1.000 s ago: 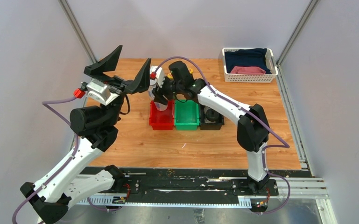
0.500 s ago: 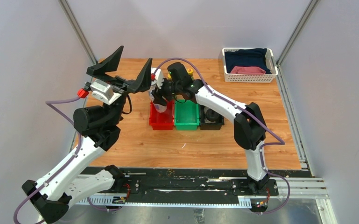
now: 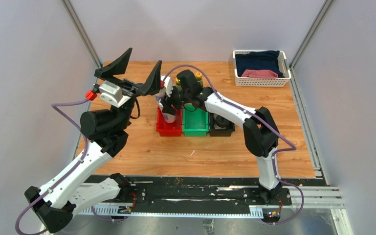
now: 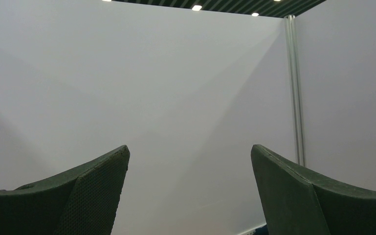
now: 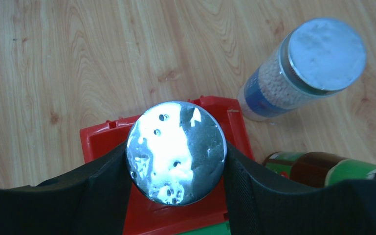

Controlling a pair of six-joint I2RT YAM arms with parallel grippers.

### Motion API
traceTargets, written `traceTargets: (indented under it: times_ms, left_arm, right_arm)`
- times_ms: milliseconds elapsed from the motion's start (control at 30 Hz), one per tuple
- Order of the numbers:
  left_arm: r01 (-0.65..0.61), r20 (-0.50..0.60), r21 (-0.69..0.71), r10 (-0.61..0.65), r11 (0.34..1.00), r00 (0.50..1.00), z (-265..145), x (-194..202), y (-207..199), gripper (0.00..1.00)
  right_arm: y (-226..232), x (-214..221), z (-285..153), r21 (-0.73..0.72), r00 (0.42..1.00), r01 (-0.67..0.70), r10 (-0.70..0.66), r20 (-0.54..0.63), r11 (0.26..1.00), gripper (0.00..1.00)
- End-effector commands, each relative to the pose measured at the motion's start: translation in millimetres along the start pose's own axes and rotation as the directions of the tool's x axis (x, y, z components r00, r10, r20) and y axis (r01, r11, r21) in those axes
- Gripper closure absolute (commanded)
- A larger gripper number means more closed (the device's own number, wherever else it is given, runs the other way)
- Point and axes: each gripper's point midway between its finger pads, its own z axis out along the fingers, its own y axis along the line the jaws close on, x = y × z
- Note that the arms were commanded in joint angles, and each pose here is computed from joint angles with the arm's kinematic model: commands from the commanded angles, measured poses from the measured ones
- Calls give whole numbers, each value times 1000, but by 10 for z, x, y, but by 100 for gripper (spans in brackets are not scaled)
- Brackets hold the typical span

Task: Organize the condiment bottles
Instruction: Place the bottle in the storage box.

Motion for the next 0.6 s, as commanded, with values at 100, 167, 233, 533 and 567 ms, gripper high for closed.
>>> traceTargets:
  times_ms: [100,167,233,533,567]
  left_arm:
    - [18,13,-11,-18,1000,1000,0,-6,-4,0]
    - [22,14,-11,-22,1000,1000,-1,-12,-4,0]
    - [25,12,-10,-25,1000,1000,-2,-7,-8,0]
    - [33,5,-14,-33,999,999,5,28,-10,0]
    - [35,5,-14,-35,999,999,7,31,-12,0]
  right_arm:
    - [79,-220,-172,-1,997,9,-8,79,1000,100]
    - [106,-204,-176,-3,997,9,-8,78,1000,100]
    - [120,-204,-186,-3,997,8,-8,79,1000,100]
    - [179,-226,-219,-5,996,15,-15,89,1000,100]
    - [188,-220,-218,-7,996,14,-13,88,1000,100]
